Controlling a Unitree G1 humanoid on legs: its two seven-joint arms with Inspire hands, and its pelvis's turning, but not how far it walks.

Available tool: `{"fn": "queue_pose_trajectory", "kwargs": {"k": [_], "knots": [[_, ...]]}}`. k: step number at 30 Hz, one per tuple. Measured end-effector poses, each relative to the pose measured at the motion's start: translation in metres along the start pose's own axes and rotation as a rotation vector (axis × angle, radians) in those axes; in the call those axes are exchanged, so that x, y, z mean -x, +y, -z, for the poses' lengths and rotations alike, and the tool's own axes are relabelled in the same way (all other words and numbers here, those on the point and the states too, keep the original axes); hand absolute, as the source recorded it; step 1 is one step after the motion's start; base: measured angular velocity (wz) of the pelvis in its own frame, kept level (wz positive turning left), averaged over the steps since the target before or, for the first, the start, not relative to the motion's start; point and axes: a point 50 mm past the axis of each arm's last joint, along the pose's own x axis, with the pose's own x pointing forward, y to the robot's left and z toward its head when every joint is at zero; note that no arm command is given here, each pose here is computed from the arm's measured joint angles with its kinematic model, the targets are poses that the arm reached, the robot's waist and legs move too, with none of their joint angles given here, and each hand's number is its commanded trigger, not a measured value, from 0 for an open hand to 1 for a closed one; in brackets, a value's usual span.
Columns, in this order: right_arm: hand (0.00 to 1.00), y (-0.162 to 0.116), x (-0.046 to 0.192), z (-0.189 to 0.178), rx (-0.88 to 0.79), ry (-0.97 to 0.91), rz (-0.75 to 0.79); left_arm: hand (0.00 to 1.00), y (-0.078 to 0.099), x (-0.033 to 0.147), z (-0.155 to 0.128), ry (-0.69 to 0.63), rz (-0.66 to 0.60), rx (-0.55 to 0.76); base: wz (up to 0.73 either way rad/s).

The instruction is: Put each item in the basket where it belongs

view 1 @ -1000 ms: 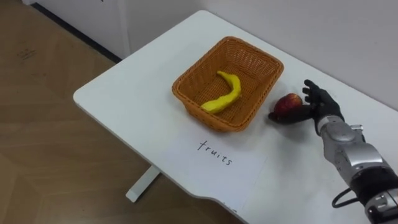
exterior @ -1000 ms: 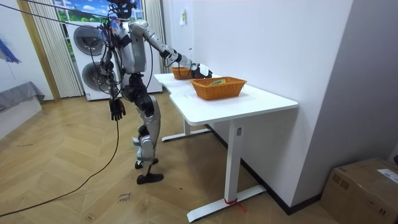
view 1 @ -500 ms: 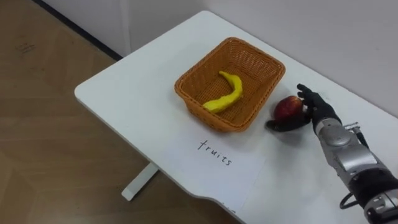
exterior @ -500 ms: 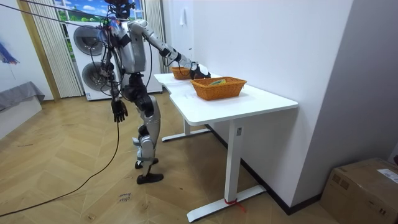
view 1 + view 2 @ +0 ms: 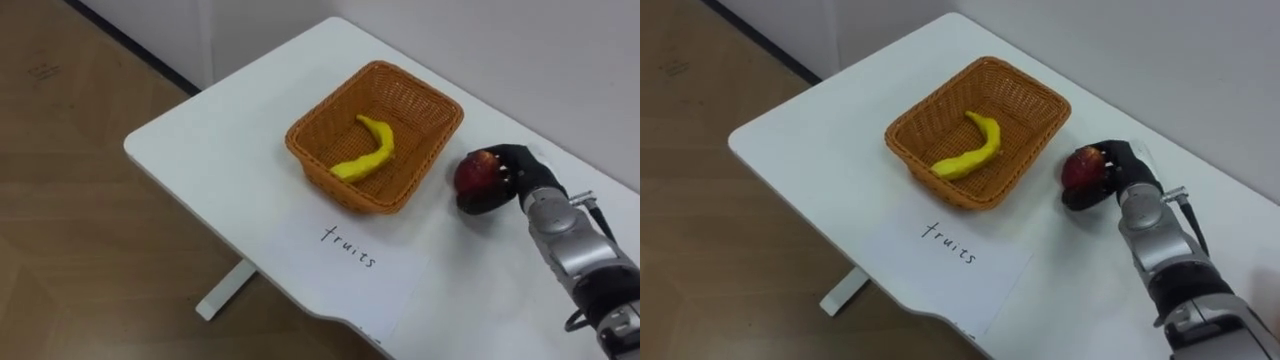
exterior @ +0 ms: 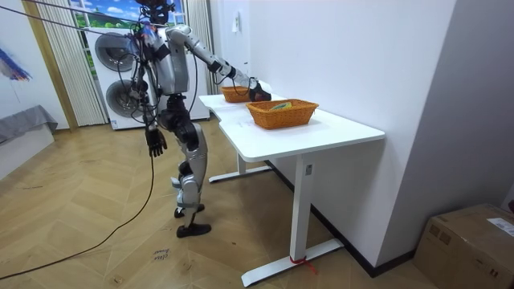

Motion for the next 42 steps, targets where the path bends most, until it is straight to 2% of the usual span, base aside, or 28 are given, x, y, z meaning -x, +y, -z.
{"fn": "queue_pose_trajectory", "kwargs": {"k": [27,31,37,42], "knots": [[1.00,0.000,0.000,-0.007,-0.009,-0.023,-0.045,0.00,0.004,0.000,0.007,0.026,0.004,0.018,0.00],[1.00,-0.005,0.003,-0.017,-0.065,-0.081,-0.035,0.00,0.004,0.002,0.019,0.054,-0.004,0.036,0.00],[1.00,-0.018,0.004,-0.028,-0.143,-0.126,0.000,0.00,0.000,0.002,0.021,0.057,-0.003,0.068,-0.07],[1.00,-0.025,0.007,-0.041,-0.144,-0.185,0.024,0.00,-0.001,0.003,0.024,0.066,-0.002,0.080,-0.06]]}}
